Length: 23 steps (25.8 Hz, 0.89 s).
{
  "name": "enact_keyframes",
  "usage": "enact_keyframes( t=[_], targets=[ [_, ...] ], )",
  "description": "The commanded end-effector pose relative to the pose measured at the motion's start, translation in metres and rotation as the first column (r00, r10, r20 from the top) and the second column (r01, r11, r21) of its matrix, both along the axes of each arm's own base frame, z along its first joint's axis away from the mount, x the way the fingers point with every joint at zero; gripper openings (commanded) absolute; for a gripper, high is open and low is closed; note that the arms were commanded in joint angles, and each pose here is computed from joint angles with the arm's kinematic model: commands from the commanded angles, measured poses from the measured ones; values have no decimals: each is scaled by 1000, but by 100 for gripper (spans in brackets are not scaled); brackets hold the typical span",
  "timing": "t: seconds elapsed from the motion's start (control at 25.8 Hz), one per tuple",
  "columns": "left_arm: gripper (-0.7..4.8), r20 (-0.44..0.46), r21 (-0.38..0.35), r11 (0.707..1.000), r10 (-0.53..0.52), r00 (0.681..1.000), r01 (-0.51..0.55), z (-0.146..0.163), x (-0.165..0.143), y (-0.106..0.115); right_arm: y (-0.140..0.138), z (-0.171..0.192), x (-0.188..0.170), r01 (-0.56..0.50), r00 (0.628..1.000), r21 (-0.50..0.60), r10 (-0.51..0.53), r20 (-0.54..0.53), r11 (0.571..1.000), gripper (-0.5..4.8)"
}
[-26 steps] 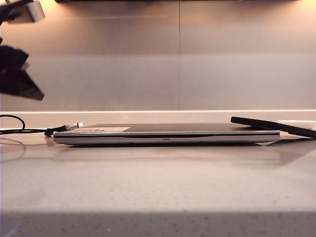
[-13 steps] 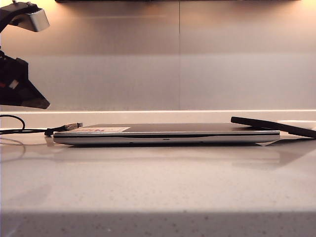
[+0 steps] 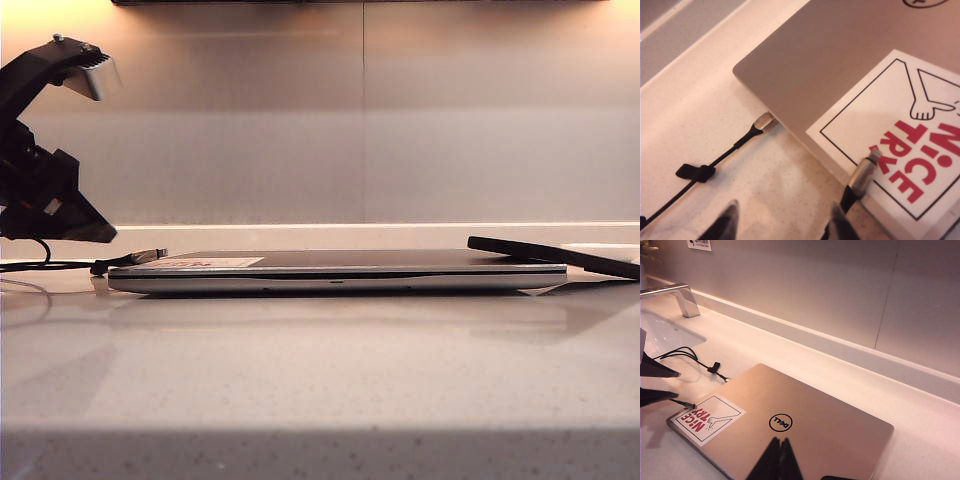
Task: Pick up the charging cable and the phone, plug the charging cable into the charging port on the phone, and finally place them back on the table.
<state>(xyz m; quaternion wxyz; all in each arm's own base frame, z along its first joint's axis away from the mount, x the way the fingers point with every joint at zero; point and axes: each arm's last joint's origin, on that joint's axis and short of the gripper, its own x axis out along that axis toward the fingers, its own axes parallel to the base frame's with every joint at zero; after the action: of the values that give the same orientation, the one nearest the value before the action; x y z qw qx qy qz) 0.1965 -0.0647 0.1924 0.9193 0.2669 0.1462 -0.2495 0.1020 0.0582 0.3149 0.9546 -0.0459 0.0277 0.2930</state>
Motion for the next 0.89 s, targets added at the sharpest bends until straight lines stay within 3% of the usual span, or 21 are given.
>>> enact_keyframes(
  t=[0.04,0.23,0.89],
  targets=[
    [209,34,49,998,-27,999,25,1,0,0,0,3,-1,2,1000,7,-2,20,1000,-2],
    [209,55,116,992,-61,997,54,1,0,0,0,3,-1,2,1000,7,-2,21,1000,-2],
    [209,-11,133,989,-61,998,62,-11,4,-1,0,3,-1,2,1000,8,-3,21,1000,-2]
  ],
)
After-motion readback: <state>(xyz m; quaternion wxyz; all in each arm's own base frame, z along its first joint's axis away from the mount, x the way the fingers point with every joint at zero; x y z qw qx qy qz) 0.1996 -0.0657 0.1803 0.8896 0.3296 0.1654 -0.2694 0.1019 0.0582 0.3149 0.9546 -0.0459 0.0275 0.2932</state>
